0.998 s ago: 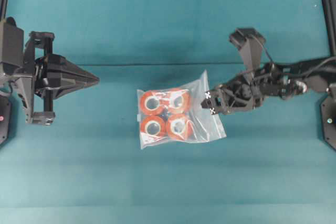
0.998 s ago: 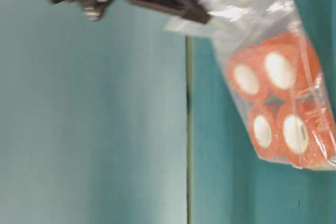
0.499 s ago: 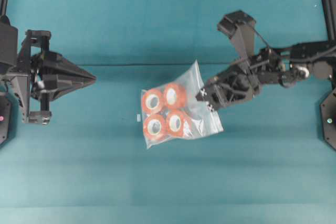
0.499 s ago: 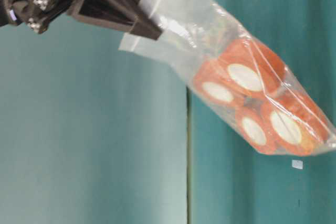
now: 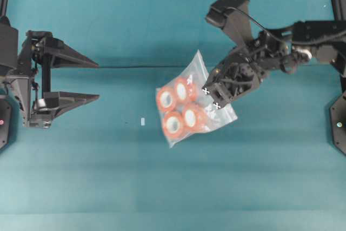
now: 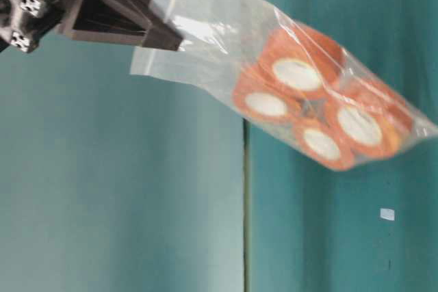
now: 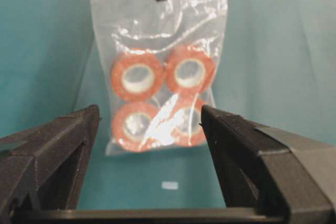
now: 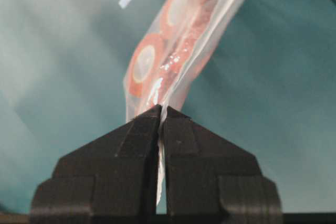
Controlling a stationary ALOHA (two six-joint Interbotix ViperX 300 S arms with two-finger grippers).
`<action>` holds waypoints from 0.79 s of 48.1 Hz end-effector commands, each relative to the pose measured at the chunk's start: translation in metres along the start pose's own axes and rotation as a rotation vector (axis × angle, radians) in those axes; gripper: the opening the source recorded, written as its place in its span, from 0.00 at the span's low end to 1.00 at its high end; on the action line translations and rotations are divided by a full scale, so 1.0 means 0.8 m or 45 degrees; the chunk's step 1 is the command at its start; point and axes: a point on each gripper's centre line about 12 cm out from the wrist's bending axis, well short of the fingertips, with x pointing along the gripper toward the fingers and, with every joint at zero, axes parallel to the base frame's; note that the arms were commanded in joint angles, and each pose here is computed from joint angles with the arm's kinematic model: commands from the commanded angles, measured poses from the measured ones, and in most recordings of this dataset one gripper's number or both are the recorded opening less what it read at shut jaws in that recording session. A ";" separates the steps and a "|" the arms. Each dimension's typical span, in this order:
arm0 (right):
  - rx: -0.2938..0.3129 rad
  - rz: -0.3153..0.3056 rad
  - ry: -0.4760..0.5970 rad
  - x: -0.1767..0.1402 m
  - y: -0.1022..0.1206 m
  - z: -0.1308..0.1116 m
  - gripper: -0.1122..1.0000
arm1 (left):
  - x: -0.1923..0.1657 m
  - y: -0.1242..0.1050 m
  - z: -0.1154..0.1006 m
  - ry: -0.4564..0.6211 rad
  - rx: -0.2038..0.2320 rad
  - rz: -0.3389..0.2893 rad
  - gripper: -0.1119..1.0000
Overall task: Hand over the clear zip bag and make it stand upright.
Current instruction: 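Lift the bag with the right gripper and swing it upward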
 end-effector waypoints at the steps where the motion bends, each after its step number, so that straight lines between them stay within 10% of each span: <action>1: -0.068 0.013 -0.011 -0.014 0.011 0.016 0.11 | 0.000 0.000 0.008 -0.023 0.004 0.000 0.87; 38: -0.477 -0.019 0.133 -0.025 0.035 0.058 0.11 | 0.000 0.000 0.008 -0.022 0.001 0.001 0.87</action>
